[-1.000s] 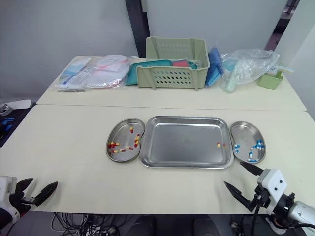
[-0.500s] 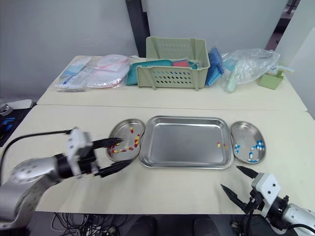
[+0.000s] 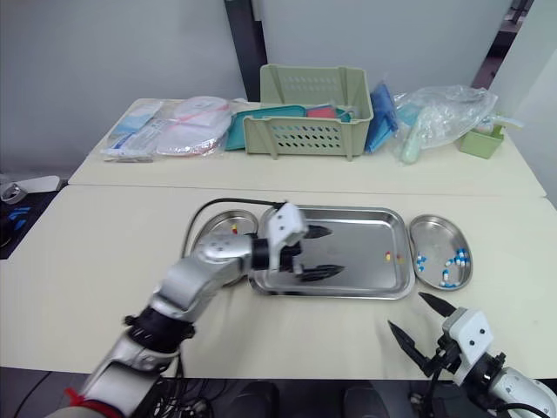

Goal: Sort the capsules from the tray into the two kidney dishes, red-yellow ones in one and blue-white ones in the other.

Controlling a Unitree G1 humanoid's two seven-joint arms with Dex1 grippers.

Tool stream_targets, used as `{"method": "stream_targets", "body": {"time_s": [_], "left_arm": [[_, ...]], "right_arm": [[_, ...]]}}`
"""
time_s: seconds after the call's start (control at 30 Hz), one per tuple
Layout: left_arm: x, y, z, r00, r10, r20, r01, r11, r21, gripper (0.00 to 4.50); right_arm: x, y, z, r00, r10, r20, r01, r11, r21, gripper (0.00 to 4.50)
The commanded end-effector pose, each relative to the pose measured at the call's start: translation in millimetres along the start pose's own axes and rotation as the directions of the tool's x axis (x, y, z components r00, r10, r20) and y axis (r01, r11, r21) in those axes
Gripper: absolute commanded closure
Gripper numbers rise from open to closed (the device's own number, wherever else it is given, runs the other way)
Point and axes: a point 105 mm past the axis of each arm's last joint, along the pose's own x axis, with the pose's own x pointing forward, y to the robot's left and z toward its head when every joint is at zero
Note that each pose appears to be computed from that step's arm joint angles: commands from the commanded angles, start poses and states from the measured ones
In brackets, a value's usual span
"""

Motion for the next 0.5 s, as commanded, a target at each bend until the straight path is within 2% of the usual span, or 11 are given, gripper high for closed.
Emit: {"method": "stream_targets", "body": {"time_s": [0.03,0.33,0.5], "left_arm": [[24.0,2.7,4.7,1.0,0.005,0.003,-0.005,0.999,0.04,0.04],[69.9,11.0,-3.7,0.999,0.01,-0.043,-0.008,0.999,0.049,0.04],[86.6,6.2,-9.8,0.998,-0.01,-0.063,0.013,0.999,0.044,0.04]], "right_arm": [[1.7,3.1,9.3,1.0,-0.01,0.023,0.011,1.0,-0.022,0.0],[-0.2,14.2,9.3,0.999,-0.044,0.017,0.044,0.999,-0.004,0.0],[-1.1,20.9,12.1,0.998,-0.055,0.011,0.055,0.998,0.0,0.0]]}}
